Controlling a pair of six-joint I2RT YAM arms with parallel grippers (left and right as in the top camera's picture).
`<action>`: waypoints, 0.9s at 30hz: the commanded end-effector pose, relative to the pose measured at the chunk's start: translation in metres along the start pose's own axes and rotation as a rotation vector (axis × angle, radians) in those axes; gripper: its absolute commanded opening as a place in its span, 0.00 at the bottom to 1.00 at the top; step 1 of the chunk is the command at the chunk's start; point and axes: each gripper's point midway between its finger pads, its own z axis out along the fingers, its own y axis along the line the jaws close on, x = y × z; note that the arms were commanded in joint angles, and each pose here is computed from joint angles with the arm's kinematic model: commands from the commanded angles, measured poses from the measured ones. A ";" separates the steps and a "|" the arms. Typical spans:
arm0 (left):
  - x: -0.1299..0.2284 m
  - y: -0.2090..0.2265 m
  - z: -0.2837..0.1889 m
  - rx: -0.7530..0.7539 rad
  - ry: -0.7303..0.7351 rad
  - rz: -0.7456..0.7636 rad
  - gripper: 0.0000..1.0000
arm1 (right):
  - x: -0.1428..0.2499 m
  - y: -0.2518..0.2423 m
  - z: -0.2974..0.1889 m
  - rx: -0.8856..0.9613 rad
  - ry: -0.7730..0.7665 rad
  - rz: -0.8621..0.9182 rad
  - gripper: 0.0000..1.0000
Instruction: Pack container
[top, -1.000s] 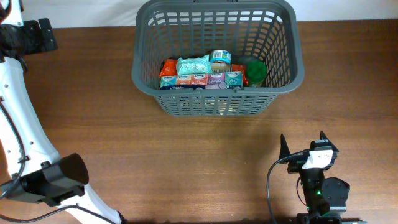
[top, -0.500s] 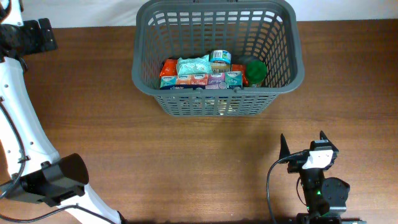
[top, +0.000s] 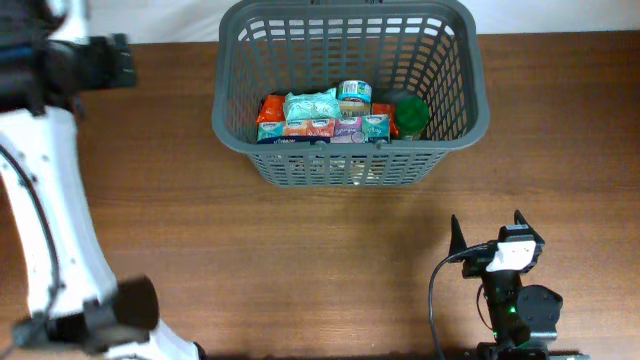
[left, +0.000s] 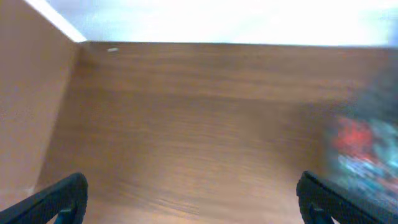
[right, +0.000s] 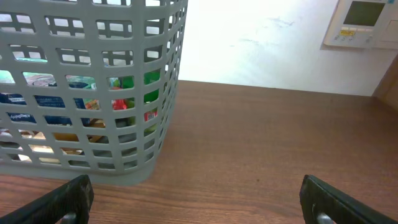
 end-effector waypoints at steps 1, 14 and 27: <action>0.023 -0.036 -0.044 0.054 -0.023 0.059 0.99 | 0.003 -0.001 0.000 0.010 0.000 0.000 0.99; 0.082 -0.094 -0.064 0.250 -0.422 0.096 0.99 | 0.003 -0.001 0.000 0.010 0.000 0.000 0.99; 0.198 -0.099 -0.053 0.235 -0.673 0.086 0.99 | 0.003 -0.001 0.000 0.010 0.000 0.000 0.99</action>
